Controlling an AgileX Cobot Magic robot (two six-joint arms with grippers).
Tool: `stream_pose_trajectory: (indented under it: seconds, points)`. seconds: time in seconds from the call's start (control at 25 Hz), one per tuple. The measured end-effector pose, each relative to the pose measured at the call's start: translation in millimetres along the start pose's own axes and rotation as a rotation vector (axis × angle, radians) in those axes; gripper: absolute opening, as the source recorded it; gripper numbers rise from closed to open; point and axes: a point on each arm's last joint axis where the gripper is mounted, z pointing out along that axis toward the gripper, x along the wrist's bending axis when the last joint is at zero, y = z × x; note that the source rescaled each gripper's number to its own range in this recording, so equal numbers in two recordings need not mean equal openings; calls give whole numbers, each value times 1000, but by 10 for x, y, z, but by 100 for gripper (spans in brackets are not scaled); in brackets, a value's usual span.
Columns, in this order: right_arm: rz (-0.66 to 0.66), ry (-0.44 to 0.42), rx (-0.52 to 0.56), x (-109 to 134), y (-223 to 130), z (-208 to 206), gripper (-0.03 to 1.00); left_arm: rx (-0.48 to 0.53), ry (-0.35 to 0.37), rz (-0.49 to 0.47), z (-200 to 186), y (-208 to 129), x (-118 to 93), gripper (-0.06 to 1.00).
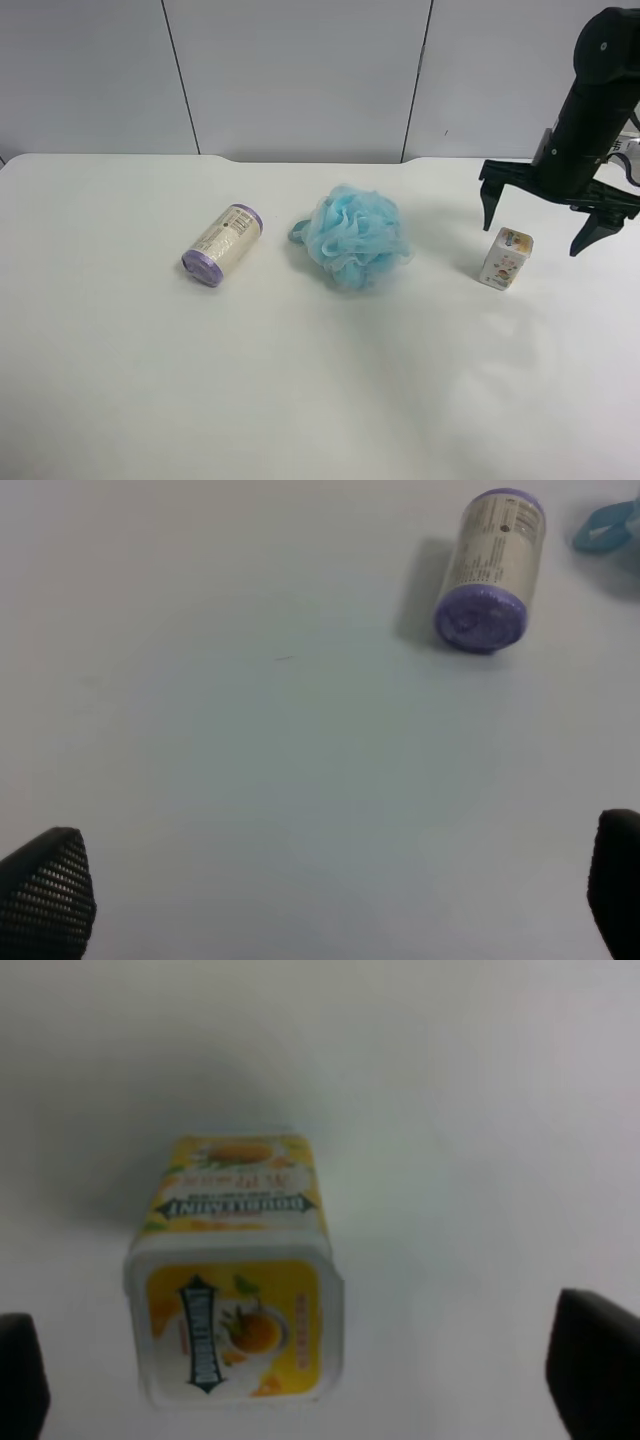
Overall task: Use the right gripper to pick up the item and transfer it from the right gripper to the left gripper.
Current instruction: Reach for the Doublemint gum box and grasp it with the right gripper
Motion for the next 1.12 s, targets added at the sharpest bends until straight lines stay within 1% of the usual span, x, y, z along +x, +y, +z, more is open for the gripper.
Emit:
stream_pose_trajectory:
  seconds: [0.24,0.48,0.6,0.68,0.76,0.88,1.04,1.08,1.12]
  points:
    - [6,-6,34,34,27,181,94,0,0,0,0,0,0,100]
    - [20,10,49,70,42,283,94,0,0,0,0,0,0,100]
    - [23,10,60,77,42,320,87,0,0,0,0,0,0,100]
    - [23,7,65,78,43,343,78,0,0,0,0,0,0,100]
    - [23,7,65,78,43,343,67,0,0,0,0,0,0,100]
    - [22,4,70,76,39,345,48,0,0,0,0,0,0,100]
    - [16,6,74,78,36,345,28,0,0,0,0,0,0,100]
    - [16,7,74,78,36,345,21,0,0,0,0,0,0,100]
    - [15,7,74,78,36,345,11,0,0,0,0,0,0,100]
